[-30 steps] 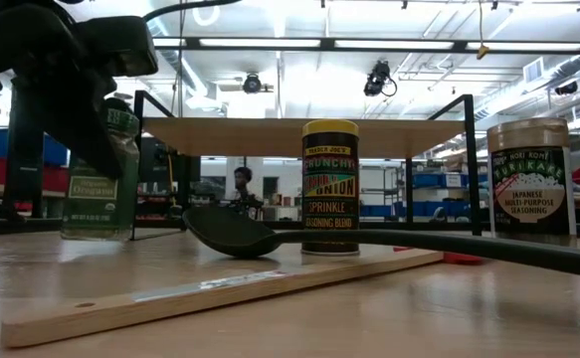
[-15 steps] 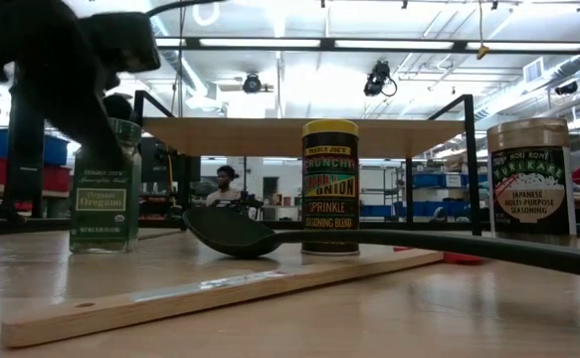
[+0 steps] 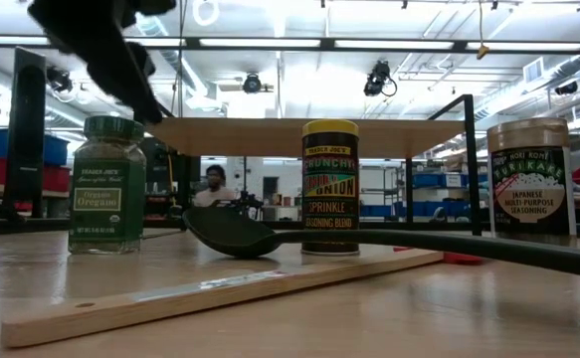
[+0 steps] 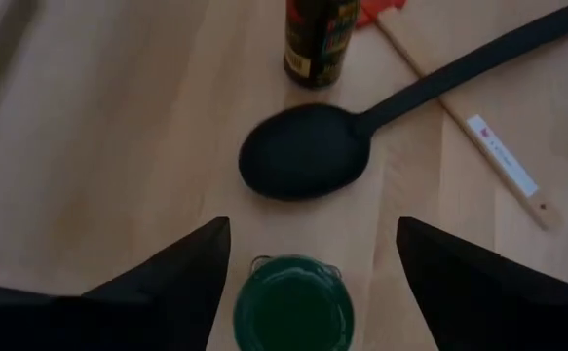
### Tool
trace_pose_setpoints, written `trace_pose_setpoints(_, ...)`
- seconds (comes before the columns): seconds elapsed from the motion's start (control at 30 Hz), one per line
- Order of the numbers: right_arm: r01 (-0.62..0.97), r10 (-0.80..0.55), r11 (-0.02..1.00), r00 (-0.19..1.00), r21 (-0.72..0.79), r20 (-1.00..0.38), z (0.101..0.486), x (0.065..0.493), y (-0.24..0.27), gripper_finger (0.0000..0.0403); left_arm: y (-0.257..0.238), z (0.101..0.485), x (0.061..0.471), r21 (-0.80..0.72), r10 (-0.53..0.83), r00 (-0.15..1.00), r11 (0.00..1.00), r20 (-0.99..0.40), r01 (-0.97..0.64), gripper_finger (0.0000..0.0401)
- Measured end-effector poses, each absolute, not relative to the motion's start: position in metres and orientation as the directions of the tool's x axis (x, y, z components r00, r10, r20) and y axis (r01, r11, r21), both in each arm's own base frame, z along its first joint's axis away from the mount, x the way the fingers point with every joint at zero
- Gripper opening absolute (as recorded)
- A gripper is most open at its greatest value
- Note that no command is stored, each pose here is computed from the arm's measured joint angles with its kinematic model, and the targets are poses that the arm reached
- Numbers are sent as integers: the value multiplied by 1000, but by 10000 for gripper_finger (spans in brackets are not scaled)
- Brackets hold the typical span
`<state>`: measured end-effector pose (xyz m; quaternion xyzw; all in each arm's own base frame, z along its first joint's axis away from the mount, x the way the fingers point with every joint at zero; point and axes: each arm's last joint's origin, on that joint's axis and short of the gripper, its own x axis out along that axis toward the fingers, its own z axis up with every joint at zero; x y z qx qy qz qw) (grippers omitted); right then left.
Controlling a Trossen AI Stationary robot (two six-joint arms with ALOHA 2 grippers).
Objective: Shelf spices
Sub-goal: Put the yellow seasoning bottle on the shelf
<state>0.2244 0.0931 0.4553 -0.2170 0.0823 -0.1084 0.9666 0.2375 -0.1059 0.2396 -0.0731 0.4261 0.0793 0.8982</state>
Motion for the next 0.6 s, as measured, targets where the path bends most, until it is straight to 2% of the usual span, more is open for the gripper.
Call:
trace_pose_setpoints(0.23,113,-183,898,975,-425,-129,454,224,97,291,-109,279,247,3,109,698,988,-708,-152,298)
trace_pose_setpoints(0.43,85,-166,865,978,-494,-123,454,223,101,291,-105,304,262,113,211,820,977,-531,-178,298)
trace_pose_setpoints(0.6,87,-166,857,980,-508,-113,455,223,101,291,-104,311,282,142,99,893,989,-440,-40,298)
